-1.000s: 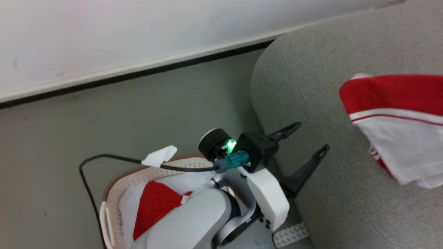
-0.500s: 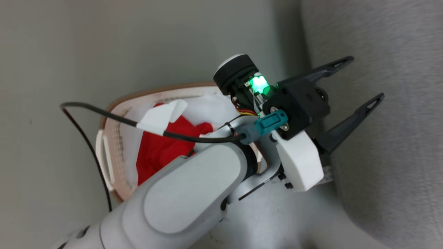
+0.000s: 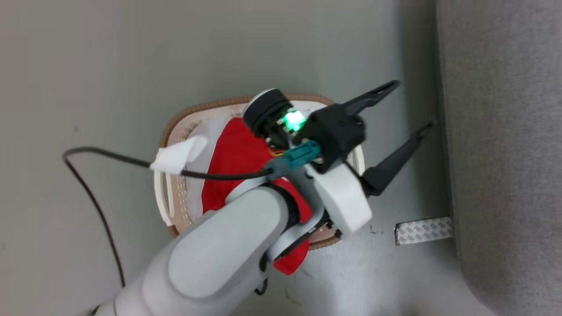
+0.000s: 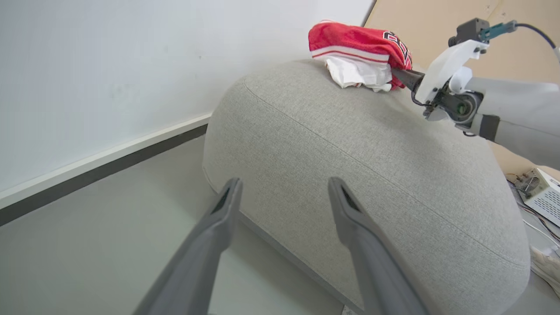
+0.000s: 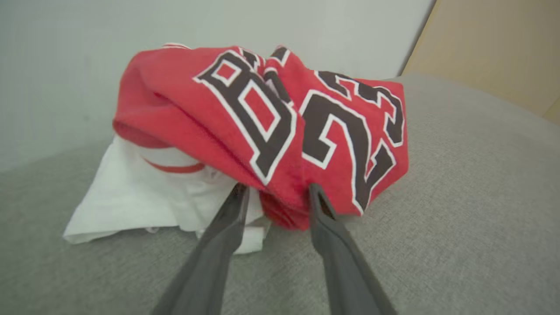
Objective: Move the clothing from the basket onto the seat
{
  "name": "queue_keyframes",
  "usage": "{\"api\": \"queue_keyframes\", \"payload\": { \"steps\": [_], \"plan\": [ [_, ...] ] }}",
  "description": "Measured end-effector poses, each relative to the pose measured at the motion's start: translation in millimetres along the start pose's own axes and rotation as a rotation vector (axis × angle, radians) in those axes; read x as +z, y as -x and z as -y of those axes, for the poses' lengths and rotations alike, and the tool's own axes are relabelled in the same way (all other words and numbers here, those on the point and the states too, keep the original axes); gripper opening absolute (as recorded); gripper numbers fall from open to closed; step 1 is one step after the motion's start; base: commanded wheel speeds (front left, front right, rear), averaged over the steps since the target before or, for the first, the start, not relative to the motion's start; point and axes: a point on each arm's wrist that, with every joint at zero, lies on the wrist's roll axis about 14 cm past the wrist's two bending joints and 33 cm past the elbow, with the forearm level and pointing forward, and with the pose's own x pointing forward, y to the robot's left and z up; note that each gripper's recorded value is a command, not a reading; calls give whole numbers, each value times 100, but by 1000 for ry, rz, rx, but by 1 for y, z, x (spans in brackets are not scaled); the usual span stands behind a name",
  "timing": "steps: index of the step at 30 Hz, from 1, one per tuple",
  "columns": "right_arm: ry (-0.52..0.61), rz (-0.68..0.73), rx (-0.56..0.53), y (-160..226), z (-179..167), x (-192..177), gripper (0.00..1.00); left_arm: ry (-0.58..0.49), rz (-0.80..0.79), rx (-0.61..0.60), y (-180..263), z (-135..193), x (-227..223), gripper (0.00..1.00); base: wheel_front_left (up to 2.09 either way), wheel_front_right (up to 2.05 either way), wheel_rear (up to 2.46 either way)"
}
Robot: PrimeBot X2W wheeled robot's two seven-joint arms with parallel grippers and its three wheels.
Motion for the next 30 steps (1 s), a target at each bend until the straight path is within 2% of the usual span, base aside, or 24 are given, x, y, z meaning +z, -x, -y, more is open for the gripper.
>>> {"api": "queue_keyframes", "payload": {
  "steps": [3, 9, 14, 19, 30],
  "plan": [
    [31, 15, 46, 13, -6, 5, 100, -6, 8, 22, 7, 3, 7, 100, 0, 0, 0],
    [62, 136, 150, 46, -12, 41, 100, -8, 70, 89, 26, 6, 32, 100, 0, 0, 0],
    [60, 264, 241, 89, -17, 79, 100, -10, 113, 204, 55, 2, 45, 100, 0, 0, 0],
    [24, 362, 351, 145, -36, 101, 100, -23, 137, 366, 100, -14, 49, 100, 0, 0, 0],
    [8, 313, 595, 249, -86, 68, 100, -86, 174, 717, 215, -34, 53, 100, 0, 0, 0]
  ]
}}
